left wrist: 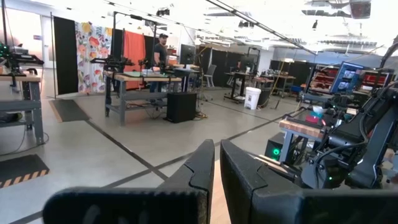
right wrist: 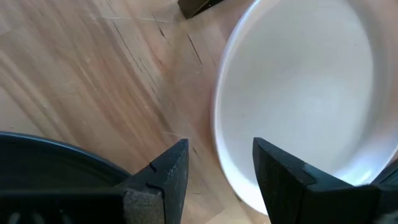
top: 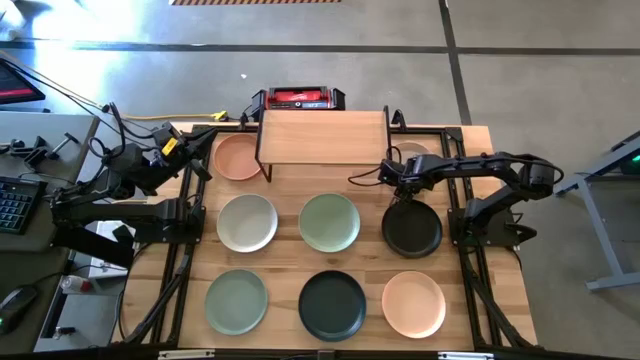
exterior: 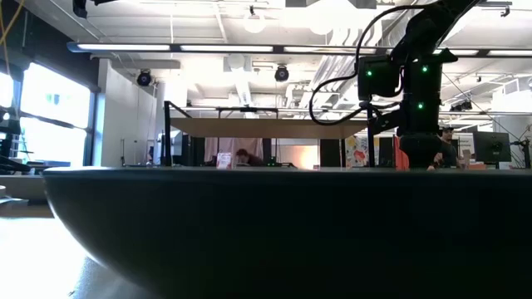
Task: Place and stack plates onto a shelf
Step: Put the light brown plate on the shelf
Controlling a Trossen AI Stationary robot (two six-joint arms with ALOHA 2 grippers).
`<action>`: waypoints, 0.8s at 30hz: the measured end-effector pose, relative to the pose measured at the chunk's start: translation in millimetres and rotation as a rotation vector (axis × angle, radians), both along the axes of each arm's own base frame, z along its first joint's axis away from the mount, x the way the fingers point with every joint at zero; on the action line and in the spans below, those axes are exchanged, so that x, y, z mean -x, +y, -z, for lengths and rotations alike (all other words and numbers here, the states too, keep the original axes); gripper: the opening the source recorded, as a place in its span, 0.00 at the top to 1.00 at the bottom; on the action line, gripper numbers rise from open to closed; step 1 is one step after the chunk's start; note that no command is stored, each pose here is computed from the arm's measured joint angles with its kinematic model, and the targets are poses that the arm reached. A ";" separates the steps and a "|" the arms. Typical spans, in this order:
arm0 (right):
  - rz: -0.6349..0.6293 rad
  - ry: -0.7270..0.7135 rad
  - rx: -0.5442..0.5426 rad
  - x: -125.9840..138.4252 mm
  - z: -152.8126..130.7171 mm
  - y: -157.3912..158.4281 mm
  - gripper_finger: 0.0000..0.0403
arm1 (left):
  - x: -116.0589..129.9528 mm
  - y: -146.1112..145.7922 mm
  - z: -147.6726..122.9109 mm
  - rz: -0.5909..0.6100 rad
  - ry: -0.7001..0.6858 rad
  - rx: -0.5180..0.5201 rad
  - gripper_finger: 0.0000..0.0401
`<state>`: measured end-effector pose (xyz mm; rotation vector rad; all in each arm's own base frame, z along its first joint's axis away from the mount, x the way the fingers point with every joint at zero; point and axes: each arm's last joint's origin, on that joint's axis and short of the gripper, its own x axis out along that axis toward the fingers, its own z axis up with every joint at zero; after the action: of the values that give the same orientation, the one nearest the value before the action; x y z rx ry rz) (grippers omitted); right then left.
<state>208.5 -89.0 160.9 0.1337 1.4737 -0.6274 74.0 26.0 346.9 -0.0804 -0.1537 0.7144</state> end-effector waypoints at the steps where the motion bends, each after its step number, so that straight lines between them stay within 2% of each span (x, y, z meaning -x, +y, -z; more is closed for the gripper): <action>1: 0.000 0.000 0.000 0.0 0.0 0.0 0.61 | -0.1 0.0 0.3 0.000 0.003 0.001 0.96; 9: -0.010 0.007 -0.015 1.4 -0.9 0.6 0.61 | -0.1 0.0 0.4 0.005 -0.023 0.032 0.96; 14: -0.009 0.028 -0.041 8.9 -7.3 4.3 0.61 | -0.5 0.1 4.0 0.004 0.015 0.038 0.96; 24: -0.044 -0.049 -0.087 19.7 -26.2 7.7 0.61 | -0.8 0.1 10.3 0.003 0.077 0.054 0.96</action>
<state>188.9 -81.3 187.1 0.1826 1.4533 -0.5207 74.9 26.1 336.6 -0.1041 -0.0605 0.7174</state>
